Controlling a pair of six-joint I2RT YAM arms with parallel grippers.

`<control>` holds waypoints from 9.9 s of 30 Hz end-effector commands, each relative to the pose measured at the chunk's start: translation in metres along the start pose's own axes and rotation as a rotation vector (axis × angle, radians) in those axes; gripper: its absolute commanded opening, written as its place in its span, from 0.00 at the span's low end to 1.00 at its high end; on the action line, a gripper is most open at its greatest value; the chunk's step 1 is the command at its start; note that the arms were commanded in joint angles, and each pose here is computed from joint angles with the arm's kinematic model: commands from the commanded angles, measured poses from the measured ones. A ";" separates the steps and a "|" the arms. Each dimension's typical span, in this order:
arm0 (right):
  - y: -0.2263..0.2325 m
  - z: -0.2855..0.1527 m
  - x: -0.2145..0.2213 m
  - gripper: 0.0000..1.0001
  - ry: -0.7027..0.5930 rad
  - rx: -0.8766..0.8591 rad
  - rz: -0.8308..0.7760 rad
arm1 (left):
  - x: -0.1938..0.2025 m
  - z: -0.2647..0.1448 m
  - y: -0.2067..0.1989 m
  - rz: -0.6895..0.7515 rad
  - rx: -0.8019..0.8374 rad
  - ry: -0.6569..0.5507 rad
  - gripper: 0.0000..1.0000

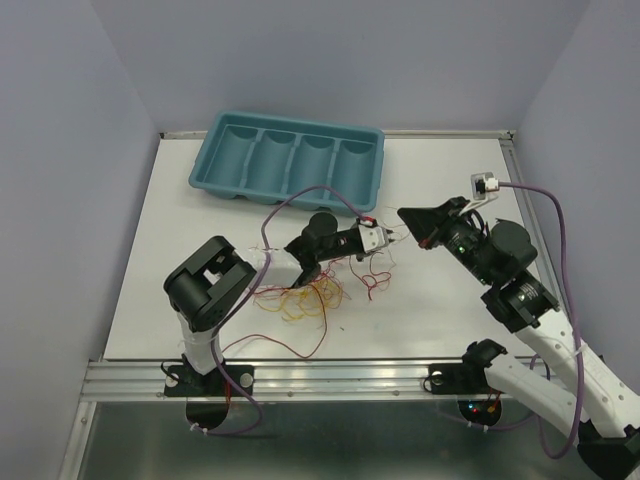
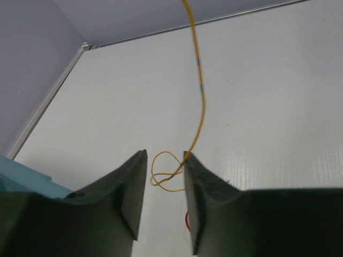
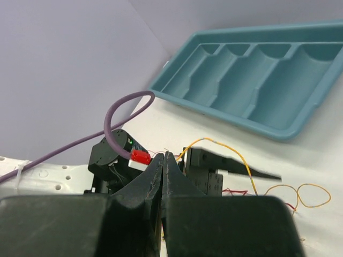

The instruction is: Untangle the cables

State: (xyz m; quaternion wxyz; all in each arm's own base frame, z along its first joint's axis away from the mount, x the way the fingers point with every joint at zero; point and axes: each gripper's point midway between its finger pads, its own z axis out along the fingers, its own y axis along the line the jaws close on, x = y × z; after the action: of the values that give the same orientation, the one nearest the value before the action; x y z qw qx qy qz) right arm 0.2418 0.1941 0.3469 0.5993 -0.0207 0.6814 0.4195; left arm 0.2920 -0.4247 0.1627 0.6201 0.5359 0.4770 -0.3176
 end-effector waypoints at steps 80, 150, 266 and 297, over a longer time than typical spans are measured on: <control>-0.121 0.003 0.019 0.84 -0.178 0.517 0.016 | 0.125 -0.024 0.216 -0.386 -0.458 0.656 0.17; -0.122 0.049 0.203 0.01 0.835 0.578 -0.494 | -0.034 -0.194 0.128 -0.160 -0.578 0.277 0.84; 0.106 -0.102 -0.230 0.01 -0.671 -0.058 -0.037 | -0.092 -0.136 -0.004 0.050 -0.146 0.031 0.00; -0.007 -0.268 -0.252 0.01 -1.064 0.272 0.310 | -0.099 -0.363 0.226 -0.221 -1.411 -0.019 0.00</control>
State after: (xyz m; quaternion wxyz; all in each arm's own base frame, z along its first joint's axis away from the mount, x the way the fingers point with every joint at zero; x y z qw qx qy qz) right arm 0.1072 -0.0758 0.5388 0.7946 0.3452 0.3427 0.3633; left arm 0.3805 -0.0703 0.3110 0.7512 0.0292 0.6589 -0.0266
